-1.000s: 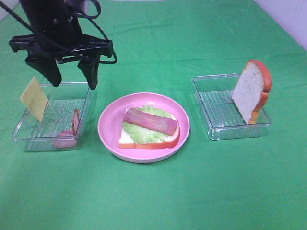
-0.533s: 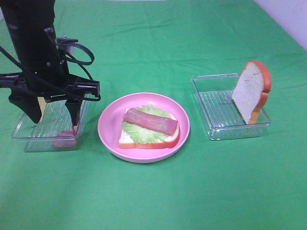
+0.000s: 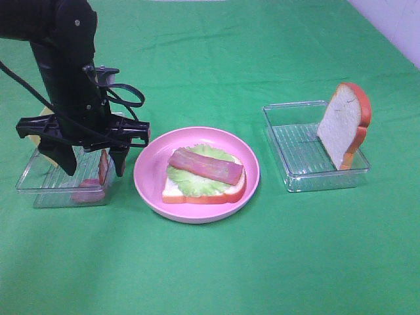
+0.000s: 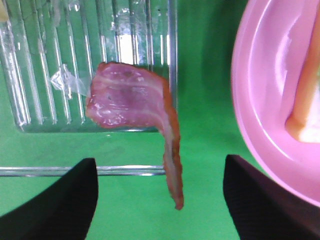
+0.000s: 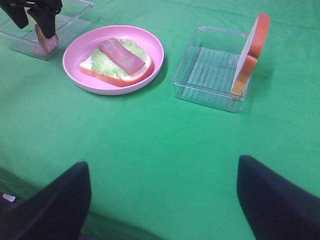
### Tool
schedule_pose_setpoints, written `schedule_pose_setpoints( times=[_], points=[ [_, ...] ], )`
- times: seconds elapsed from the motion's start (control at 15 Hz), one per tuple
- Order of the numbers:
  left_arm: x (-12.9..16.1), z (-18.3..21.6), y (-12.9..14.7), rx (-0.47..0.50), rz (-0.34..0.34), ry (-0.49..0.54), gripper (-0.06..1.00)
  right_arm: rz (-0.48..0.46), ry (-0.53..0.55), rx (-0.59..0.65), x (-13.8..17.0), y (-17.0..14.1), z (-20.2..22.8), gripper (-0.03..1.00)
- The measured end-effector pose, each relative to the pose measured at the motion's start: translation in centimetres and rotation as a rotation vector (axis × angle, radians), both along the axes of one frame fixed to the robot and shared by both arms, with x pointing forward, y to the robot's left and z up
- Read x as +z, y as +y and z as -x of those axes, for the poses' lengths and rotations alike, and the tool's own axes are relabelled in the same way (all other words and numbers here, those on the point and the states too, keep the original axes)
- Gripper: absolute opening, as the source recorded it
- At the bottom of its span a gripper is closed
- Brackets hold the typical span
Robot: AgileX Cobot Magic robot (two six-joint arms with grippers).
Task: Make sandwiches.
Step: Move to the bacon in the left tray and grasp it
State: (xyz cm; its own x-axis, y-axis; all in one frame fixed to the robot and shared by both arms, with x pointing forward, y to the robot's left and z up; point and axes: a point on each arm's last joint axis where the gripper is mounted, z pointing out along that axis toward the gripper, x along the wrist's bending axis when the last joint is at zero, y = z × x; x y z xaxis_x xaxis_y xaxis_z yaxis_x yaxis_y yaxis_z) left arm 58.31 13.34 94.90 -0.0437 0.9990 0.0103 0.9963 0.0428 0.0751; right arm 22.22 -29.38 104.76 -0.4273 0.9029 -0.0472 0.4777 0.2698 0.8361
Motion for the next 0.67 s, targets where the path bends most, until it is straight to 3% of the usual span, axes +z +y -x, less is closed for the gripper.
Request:
schedule_pose_setpoints(
  times=[0.47, 0.53, 0.67],
  points=[
    [-0.03, -0.11, -0.05, 0.001, 0.005, -0.011, 0.51, 0.000, 0.000, 0.000, 0.00, 0.00, 0.00, 0.74],
    [-0.03, -0.13, -0.02, 0.000, 0.001, -0.013, 0.40, 0.000, 0.000, 0.000, 0.00, 0.00, 0.00, 0.74],
    [-0.03, -0.15, 0.01, -0.001, -0.002, -0.015, 0.31, 0.000, 0.000, 0.000, 0.00, 0.00, 0.00, 0.74]
  ],
)
